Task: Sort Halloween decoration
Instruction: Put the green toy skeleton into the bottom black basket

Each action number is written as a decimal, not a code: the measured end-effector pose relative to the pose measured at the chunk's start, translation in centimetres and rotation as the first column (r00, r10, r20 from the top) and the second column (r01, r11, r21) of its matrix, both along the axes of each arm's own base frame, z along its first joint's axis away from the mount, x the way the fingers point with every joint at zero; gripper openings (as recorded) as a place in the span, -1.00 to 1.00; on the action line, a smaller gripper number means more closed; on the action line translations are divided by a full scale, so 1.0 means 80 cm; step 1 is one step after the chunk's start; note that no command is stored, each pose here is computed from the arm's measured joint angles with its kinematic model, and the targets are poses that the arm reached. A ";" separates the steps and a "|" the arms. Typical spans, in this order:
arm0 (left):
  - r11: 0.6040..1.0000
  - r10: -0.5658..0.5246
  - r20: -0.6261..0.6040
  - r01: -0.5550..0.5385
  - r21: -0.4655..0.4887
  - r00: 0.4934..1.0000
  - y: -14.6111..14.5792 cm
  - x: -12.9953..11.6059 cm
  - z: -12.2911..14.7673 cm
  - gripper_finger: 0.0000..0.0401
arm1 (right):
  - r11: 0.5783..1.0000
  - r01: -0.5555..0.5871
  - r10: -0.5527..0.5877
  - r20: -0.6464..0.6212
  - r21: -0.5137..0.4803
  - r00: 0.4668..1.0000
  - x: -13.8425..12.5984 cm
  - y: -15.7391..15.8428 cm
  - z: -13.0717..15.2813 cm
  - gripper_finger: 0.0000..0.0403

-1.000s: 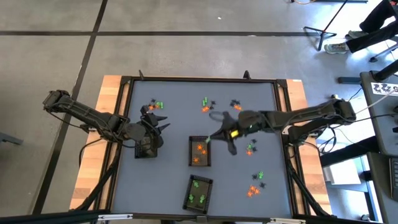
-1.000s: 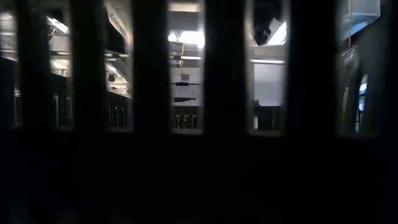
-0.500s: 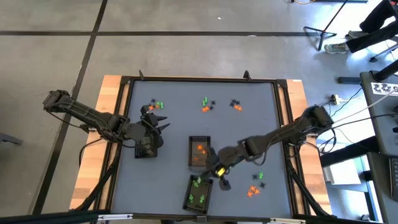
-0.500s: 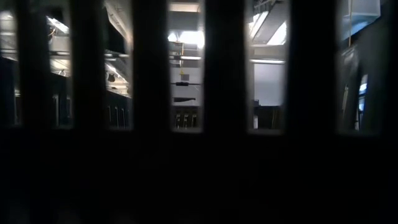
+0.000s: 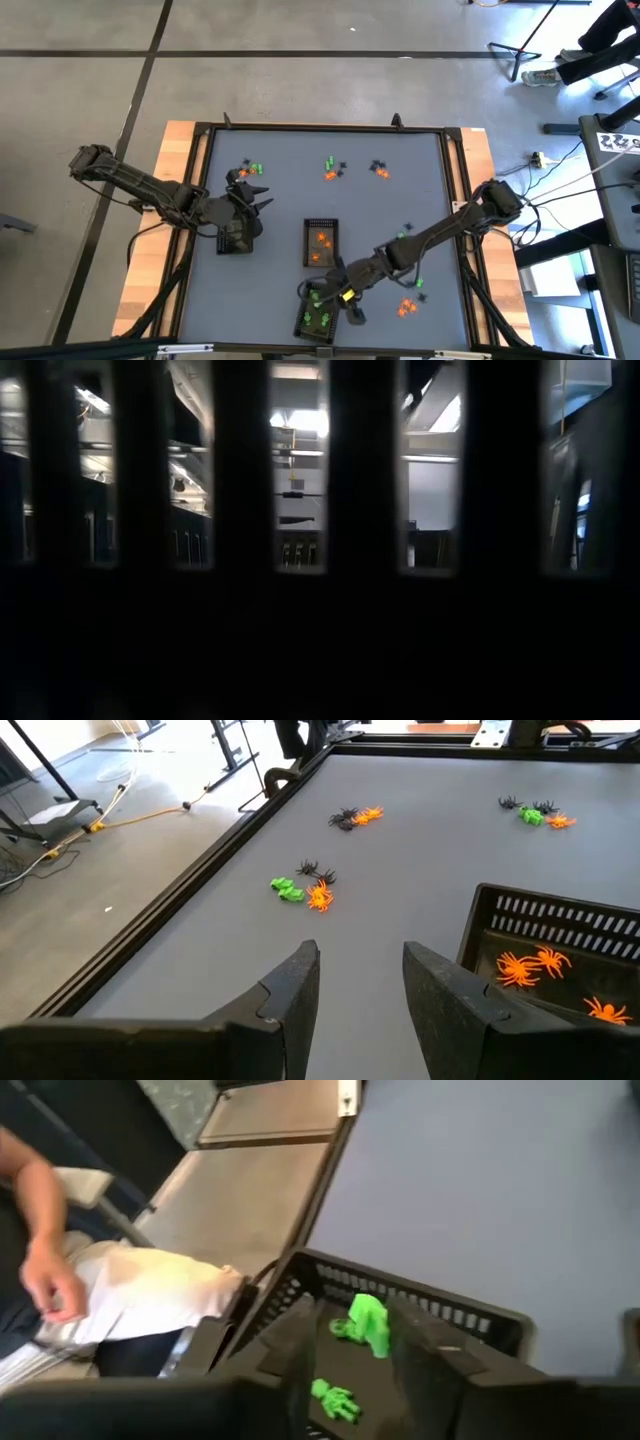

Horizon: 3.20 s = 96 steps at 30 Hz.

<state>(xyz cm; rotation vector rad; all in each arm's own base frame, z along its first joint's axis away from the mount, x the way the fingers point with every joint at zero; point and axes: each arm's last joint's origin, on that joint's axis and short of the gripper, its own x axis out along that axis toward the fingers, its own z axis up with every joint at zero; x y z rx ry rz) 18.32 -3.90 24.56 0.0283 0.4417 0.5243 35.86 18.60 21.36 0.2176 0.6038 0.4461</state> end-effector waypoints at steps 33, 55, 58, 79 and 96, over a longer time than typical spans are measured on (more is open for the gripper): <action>1.000 0.000 0.000 0.000 0.000 1.000 0.000 0.000 0.000 -0.31 | 1.000 0.015 -0.020 -0.176 -0.027 0.984 -0.006 -0.004 -0.025 -0.15; 1.000 0.000 0.000 0.000 0.000 1.000 0.000 0.000 0.000 -0.31 | 0.971 -0.215 0.207 -0.084 -0.104 0.975 -0.007 0.001 -0.023 -0.45; 1.000 0.000 0.000 0.000 0.000 1.000 0.000 0.000 0.000 -0.31 | 0.970 -0.213 0.203 -0.090 -0.113 0.975 -0.006 -0.003 -0.024 -0.71; 1.000 0.000 0.000 0.000 0.000 1.000 0.000 0.000 0.000 -0.31 | 0.980 -0.103 0.094 -0.058 -0.173 0.994 0.002 -0.016 -0.023 -0.54; 1.000 0.000 0.000 0.000 0.000 1.000 0.000 0.000 0.000 -0.31 | 0.941 -0.337 0.337 0.086 -0.019 0.937 0.010 0.016 0.010 -0.48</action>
